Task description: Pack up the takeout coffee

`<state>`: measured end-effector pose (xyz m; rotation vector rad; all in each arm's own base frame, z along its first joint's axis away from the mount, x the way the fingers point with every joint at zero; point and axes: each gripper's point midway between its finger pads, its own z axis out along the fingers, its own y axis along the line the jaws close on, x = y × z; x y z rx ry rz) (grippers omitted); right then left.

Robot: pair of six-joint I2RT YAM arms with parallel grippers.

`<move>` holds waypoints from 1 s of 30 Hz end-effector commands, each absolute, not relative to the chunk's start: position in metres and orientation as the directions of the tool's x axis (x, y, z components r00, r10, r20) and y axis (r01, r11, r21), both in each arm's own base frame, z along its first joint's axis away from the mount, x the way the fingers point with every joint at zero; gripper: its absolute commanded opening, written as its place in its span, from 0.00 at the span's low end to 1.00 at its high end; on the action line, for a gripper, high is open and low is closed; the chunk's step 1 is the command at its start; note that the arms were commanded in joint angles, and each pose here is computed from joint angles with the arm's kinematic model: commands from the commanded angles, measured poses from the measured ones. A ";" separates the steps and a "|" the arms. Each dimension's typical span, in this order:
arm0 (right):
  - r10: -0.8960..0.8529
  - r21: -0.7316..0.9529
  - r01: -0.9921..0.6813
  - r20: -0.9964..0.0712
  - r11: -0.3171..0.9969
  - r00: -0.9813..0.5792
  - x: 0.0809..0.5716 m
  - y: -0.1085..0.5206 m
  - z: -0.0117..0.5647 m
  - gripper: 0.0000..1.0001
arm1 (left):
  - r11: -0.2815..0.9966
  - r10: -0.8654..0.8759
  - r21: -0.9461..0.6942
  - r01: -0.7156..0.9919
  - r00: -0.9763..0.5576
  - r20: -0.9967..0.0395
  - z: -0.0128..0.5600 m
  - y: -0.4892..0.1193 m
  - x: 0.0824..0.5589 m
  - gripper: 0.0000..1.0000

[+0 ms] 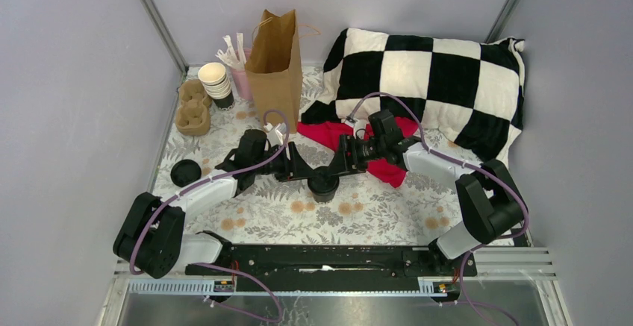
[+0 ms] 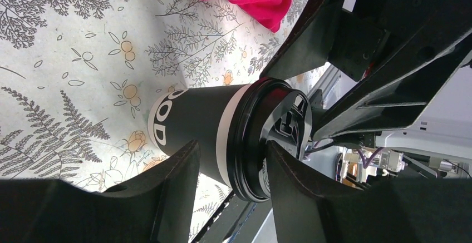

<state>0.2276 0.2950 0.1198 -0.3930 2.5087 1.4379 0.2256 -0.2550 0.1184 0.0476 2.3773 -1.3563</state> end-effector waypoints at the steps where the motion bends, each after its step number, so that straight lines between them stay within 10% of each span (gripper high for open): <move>1: -0.085 0.835 -0.316 -0.312 0.451 -0.946 0.231 0.300 0.113 0.71 | 0.537 -0.187 -0.805 0.251 -0.896 -0.403 0.120 -0.256 0.234 0.50; 19: -0.027 0.893 -0.269 -0.279 0.360 -0.960 0.213 0.290 0.124 0.87 | 0.550 -0.184 -0.802 0.231 -0.904 -0.387 0.105 -0.250 0.217 0.44; 30: -0.010 0.924 -0.215 -0.224 0.316 -0.975 0.208 0.291 0.111 0.76 | 0.545 -0.196 -0.808 0.224 -0.903 -0.382 0.107 -0.250 0.215 0.43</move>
